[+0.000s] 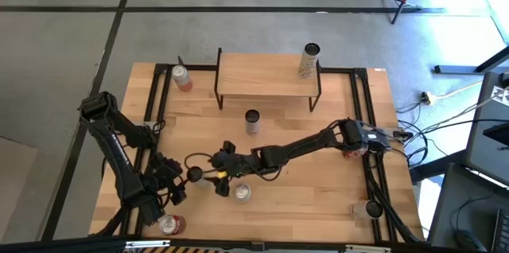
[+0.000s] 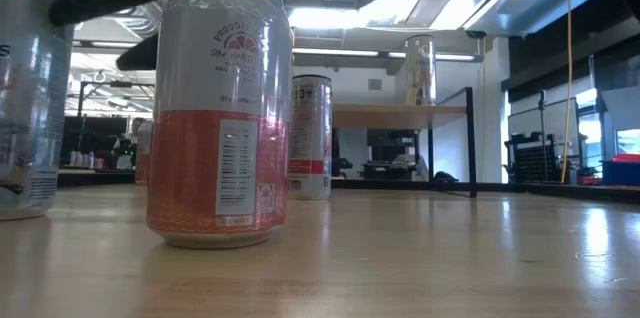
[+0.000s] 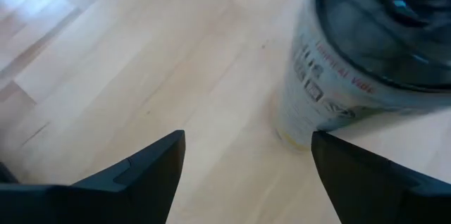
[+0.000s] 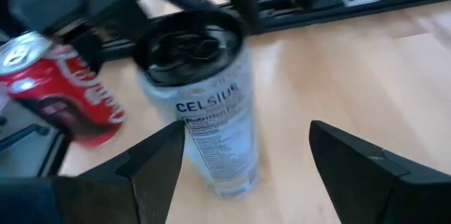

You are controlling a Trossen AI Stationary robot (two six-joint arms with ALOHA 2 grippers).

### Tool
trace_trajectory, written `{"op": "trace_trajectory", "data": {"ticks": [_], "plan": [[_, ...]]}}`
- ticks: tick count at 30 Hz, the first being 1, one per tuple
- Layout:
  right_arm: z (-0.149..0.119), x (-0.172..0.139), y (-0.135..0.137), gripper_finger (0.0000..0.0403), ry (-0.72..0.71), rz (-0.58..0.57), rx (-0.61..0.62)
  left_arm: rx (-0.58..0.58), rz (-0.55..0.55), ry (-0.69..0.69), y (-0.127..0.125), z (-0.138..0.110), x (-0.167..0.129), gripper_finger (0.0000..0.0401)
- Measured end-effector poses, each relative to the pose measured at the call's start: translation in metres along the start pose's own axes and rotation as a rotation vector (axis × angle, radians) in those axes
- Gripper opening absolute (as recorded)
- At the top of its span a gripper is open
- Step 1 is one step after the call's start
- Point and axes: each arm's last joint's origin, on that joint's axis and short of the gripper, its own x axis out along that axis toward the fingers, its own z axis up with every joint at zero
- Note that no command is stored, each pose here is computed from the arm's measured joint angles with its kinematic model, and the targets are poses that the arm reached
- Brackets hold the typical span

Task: Place canned beverage on shelf
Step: Put the white and yellow soda can aligned with other white and yellow soda can on the shelf

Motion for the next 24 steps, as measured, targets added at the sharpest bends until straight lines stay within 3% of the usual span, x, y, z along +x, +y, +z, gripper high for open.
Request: {"op": "trace_trajectory", "data": {"ticks": [6,13,19,24], "plan": [[0.002,-0.006,0.001,0.0298,0.04,0.027,-0.004,-0.003,0.002,0.04,0.0,-0.001,0.0,0.0308],[0.039,-0.039,0.007,0.0298,-0.028,0.074,0.009,-0.006,-0.031,0.047,-0.002,-0.006,-0.007,0.0308],[0.049,-0.031,0.008,0.0298,-0.217,0.093,0.031,-0.029,-0.048,0.024,-0.003,-0.006,-0.008,0.0308],[0.031,-0.009,0.003,0.0298,-0.242,0.066,0.022,-0.03,-0.049,0.019,-0.004,-0.005,-0.007,0.0308]]}}
